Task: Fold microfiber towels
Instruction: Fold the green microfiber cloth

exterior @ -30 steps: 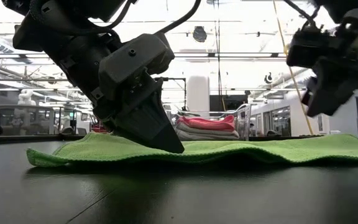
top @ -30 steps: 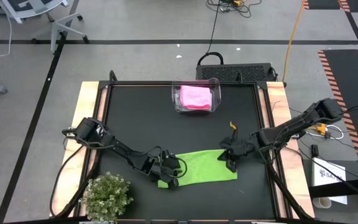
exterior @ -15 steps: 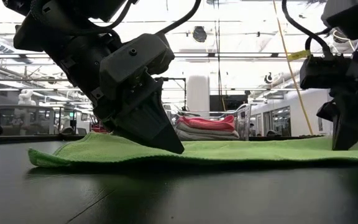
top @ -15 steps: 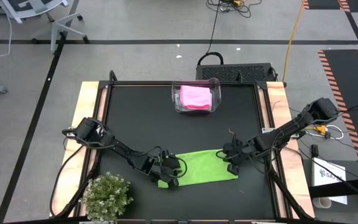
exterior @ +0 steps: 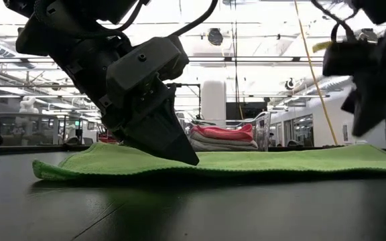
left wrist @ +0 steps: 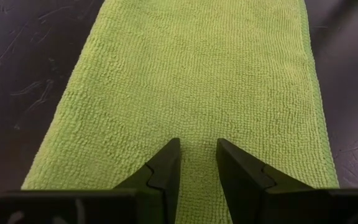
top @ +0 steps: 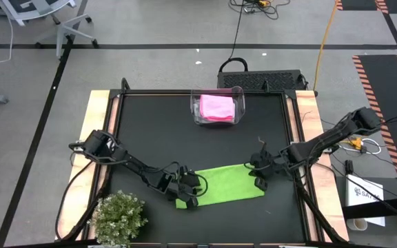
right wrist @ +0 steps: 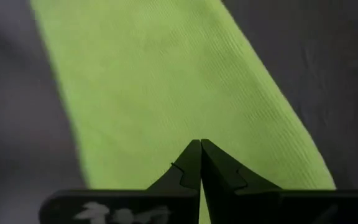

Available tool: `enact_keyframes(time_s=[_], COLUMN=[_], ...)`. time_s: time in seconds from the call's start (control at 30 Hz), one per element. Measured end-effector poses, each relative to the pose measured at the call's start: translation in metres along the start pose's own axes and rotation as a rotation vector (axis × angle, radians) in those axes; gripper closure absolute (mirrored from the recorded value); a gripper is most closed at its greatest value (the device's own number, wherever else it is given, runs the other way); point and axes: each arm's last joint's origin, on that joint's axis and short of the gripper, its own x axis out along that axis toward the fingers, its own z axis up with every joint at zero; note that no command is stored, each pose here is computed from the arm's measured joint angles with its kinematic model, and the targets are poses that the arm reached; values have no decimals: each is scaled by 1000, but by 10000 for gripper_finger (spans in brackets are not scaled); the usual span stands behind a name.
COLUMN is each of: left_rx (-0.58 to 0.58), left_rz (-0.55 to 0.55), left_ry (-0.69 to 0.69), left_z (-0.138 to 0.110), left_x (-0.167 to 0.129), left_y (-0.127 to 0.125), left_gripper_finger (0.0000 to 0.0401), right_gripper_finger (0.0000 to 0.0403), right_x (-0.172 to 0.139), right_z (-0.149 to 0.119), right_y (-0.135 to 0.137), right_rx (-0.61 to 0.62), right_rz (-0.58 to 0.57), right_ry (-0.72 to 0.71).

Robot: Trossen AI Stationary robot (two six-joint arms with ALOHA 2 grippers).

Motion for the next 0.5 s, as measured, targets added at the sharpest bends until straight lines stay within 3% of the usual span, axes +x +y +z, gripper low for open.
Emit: enact_keyframes(time_s=[0.17,0.33,0.5], left_rx=[1,-1,-1], left_rz=[-1,-2,-3], left_ry=[-2,-3,-5], left_z=[0,0,0], left_x=[0,0,0], left_y=[0,0,0], left_gripper_finger=[293,293,293], right_gripper_finger=[403,399,364], right_x=[-21,-34,-37], right_z=[10,12,10], right_y=[3,-1,-14], right_rx=[76,69,108], right_rz=[-8,-38,-73], right_ry=[-5,53,155])
